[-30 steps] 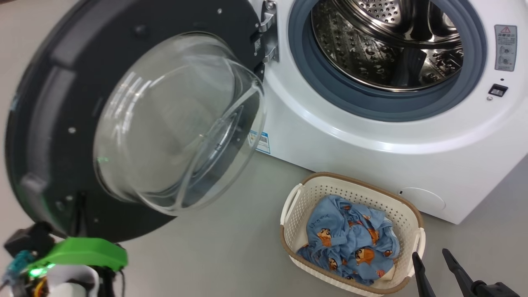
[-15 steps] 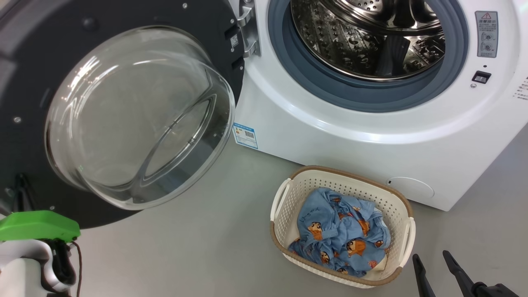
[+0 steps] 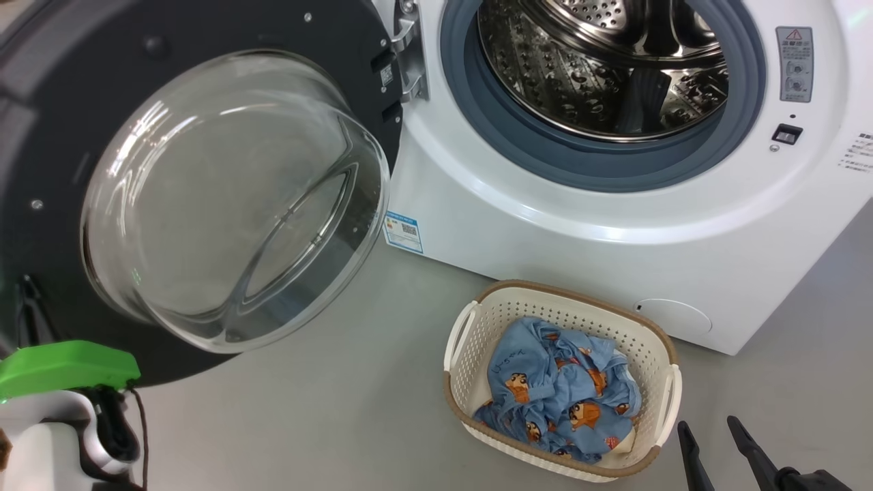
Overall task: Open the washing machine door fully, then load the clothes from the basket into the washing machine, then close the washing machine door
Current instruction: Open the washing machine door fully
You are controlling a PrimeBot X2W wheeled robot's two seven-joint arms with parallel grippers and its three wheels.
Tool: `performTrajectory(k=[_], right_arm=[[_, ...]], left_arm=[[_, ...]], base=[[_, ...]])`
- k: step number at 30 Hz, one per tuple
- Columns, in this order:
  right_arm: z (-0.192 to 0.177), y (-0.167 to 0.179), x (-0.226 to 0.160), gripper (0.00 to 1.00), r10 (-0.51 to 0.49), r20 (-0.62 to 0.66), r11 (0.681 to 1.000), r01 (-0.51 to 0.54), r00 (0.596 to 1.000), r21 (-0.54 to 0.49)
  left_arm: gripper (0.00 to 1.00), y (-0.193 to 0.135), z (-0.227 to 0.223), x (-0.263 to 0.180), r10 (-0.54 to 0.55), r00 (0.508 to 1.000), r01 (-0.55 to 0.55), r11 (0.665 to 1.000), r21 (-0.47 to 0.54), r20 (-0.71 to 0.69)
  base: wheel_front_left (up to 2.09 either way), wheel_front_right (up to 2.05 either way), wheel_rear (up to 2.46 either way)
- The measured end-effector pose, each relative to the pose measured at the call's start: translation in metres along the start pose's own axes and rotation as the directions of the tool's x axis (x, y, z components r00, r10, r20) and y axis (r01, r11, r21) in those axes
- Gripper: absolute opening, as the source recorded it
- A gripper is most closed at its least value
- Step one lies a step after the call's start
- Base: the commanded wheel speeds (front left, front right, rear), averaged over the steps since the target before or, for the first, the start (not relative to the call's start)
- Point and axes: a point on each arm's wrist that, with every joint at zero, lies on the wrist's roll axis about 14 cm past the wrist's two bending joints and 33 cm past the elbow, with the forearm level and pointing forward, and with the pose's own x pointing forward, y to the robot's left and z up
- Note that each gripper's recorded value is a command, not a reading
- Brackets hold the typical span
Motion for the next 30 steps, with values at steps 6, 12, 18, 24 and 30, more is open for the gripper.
performTrajectory(k=[6,12,18,24,30], right_arm=[[0.005,-0.003,-0.003,1.0,-0.017,0.016,1.0,0.017,1.0,0.002],[0.01,-0.013,-0.01,1.0,-0.052,0.034,0.999,0.052,0.998,0.002],[0.019,-0.027,-0.024,1.0,-0.111,0.062,0.994,0.111,0.992,0.005],[0.027,-0.037,-0.037,1.0,-0.157,0.094,0.988,0.157,0.983,0.008],[0.042,-0.054,-0.053,1.0,-0.218,0.143,0.975,0.22,0.965,0.003]], left_arm=[[0.98,-0.033,0.023,-0.013,-0.112,0.989,0.115,0.993,-0.021,0.091],[1.0,-0.066,0.037,-0.031,-0.209,0.968,0.214,0.977,-0.022,0.14],[1.0,-0.117,0.041,-0.057,-0.365,0.921,0.374,0.927,-0.044,0.139],[1.0,-0.17,-0.005,-0.092,-0.578,0.816,0.577,0.813,-0.086,0.014],[1.0,-0.184,-0.068,-0.114,-0.65,0.743,0.643,0.759,-0.102,-0.157]], base=[[0.0,0.0,0.0],[0.0,0.0,0.0],[0.0,0.0,0.0],[0.0,0.0,0.0],[0.0,0.0,0.0]])
